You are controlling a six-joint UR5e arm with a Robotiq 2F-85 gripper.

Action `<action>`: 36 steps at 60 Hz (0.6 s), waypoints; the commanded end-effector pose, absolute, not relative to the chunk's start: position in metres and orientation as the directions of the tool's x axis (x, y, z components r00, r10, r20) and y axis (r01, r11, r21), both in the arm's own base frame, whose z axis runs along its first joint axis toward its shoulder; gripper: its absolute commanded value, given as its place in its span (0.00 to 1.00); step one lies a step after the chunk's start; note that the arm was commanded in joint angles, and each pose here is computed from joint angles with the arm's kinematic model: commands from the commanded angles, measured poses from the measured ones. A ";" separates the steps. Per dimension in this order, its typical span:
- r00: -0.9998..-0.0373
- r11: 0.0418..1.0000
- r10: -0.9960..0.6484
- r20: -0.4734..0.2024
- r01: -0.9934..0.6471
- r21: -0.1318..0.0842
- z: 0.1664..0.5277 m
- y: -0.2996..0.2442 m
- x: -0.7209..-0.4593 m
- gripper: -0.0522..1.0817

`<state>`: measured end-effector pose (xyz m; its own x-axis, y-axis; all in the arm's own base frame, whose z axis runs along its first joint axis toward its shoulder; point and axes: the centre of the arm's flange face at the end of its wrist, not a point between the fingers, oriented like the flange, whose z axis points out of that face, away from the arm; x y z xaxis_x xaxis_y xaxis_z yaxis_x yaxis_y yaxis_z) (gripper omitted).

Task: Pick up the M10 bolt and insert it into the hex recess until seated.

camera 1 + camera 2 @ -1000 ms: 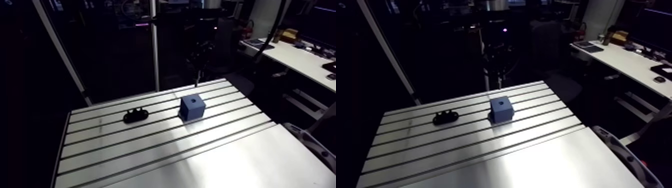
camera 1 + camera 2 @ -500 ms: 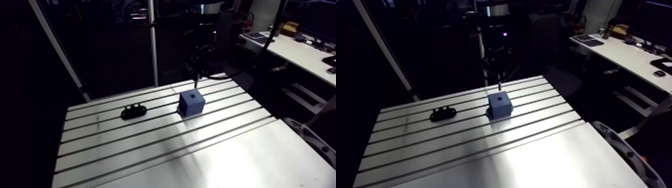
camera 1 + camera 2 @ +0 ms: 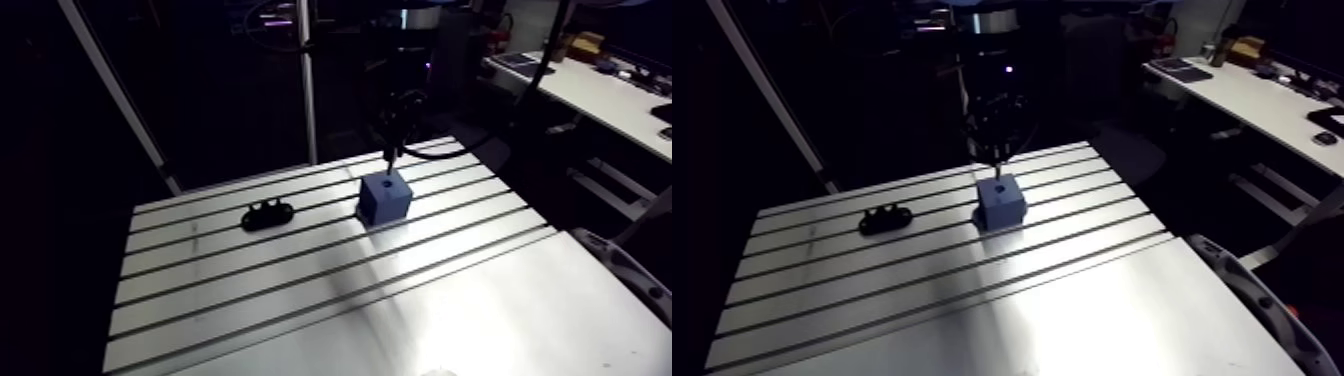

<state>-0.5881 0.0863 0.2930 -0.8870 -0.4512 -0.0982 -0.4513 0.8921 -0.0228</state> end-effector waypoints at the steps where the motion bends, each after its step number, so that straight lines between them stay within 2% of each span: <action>1: -0.887 0.893 -0.450 -0.102 -0.450 -0.030 0.286 0.086 -0.590 0.95; 36: -0.888 0.892 -0.451 -0.088 -0.451 -0.020 0.283 0.087 -0.596 0.95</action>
<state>-0.5945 0.0863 0.2826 -0.8876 -0.4514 -0.0914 -0.4512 0.8921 -0.0235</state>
